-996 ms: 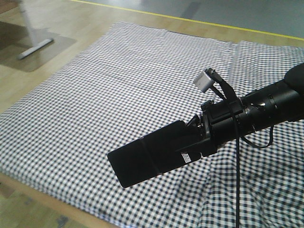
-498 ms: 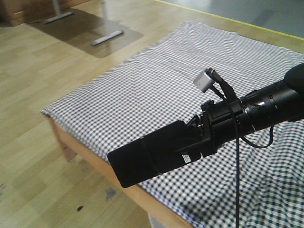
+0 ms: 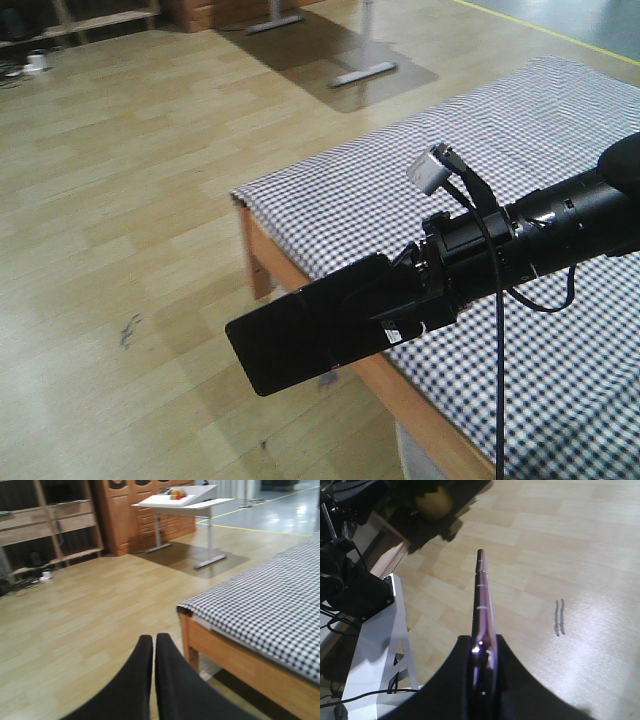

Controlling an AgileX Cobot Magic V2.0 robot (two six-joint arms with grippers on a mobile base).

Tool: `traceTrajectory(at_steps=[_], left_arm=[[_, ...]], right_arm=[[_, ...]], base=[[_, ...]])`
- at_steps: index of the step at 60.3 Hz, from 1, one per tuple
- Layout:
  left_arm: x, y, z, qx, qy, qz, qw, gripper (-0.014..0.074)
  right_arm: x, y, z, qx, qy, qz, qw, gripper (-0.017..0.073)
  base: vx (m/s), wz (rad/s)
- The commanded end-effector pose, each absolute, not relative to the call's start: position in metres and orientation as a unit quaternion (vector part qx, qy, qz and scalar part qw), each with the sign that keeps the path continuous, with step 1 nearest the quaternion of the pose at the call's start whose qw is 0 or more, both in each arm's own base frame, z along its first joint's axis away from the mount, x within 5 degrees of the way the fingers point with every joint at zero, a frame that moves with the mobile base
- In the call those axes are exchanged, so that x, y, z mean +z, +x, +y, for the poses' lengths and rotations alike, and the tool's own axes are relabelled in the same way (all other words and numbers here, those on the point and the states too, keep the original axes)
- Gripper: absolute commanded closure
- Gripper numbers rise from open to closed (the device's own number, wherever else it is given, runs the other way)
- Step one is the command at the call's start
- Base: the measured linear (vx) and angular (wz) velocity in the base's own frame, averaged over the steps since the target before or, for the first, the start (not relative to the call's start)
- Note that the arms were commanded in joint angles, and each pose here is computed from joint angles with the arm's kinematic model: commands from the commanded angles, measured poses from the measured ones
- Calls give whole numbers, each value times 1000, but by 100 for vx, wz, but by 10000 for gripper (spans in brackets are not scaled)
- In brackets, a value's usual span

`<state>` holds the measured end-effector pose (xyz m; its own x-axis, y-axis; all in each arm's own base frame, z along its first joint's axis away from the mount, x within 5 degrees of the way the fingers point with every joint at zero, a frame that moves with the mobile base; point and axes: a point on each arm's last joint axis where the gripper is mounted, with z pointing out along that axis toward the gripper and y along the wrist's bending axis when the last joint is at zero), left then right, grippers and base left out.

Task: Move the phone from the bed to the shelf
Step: 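Drive the base away from the bed holding the phone in the right gripper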

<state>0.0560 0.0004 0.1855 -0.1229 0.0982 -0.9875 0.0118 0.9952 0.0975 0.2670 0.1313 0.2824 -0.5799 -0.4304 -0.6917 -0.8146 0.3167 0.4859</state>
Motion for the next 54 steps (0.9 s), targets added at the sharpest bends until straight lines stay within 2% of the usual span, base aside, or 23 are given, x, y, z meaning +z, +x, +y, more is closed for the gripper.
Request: traceTrajectory(at_steps=[1,28,54], left_arm=[[201,55,0,29,34,713,700,593],[201,55,0,29,34,713,700,593],[201,55,0,29,34,713,700,593]], right_arm=[[309,256,134,476,-407,742,239,561],[309,256,134,476,-407,742,239,561],[309,256,134,476,-407,742,239,561]], base=[[-14,54],[-13,50],[-9,35]])
